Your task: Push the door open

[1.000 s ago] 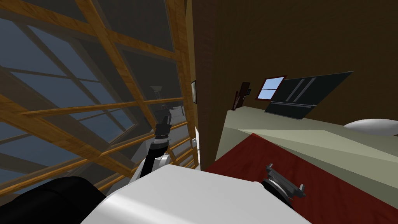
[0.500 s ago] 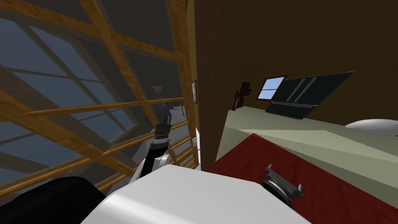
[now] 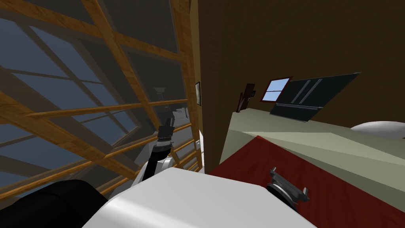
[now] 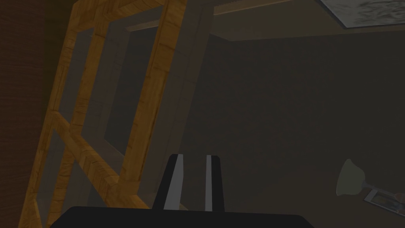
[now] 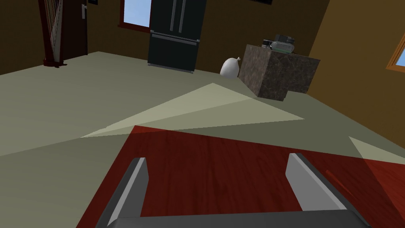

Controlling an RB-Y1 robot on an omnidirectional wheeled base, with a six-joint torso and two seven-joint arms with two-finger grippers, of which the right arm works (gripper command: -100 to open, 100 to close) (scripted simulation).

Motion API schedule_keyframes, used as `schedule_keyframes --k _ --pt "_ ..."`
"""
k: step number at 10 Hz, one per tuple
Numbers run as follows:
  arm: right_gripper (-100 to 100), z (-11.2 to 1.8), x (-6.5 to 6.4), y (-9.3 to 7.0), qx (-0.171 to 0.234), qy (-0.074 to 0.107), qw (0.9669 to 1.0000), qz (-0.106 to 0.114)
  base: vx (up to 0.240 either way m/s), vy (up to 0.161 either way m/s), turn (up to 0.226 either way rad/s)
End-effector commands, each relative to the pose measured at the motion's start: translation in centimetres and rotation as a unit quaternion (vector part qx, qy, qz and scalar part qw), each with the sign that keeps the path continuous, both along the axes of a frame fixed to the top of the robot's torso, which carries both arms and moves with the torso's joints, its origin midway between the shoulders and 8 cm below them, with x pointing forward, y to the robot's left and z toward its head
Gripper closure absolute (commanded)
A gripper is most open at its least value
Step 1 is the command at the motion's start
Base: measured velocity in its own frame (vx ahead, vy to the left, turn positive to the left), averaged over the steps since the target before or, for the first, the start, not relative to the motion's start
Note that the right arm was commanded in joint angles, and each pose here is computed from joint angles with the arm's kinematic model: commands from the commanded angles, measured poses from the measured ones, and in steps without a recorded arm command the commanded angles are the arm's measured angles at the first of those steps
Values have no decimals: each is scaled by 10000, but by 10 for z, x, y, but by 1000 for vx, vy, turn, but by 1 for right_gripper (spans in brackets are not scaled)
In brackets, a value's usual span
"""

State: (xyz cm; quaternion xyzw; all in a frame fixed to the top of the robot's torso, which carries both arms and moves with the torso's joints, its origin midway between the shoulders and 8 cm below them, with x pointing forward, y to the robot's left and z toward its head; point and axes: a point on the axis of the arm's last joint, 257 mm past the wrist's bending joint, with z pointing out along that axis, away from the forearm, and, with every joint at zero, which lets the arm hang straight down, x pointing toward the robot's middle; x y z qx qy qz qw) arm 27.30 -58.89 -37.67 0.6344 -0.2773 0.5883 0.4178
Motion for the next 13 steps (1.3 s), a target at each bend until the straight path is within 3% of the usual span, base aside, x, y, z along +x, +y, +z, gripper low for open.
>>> schedule_keyframes --k 1,3,4,7,8,10,12,13 --pt "-100 0 0 0 0 0 10000 0 0 0 0" --pt "-100 0 0 0 0 0 10000 0 0 2 -6" --pt "-100 -7 5 3 -57 300 9994 136 -1 29 -64" --pt "-100 -15 10 7 -127 651 9974 297 0 35 -58" --pt "-100 -22 13 9 -180 902 9949 415 0 33 -65" --pt "-100 -28 16 12 -233 1152 9916 532 0 50 -59" --pt "-100 -40 21 18 -333 1598 9837 748 1 44 -69" --pt "-100 -40 21 18 -333 1598 9837 748 0 36 -32"
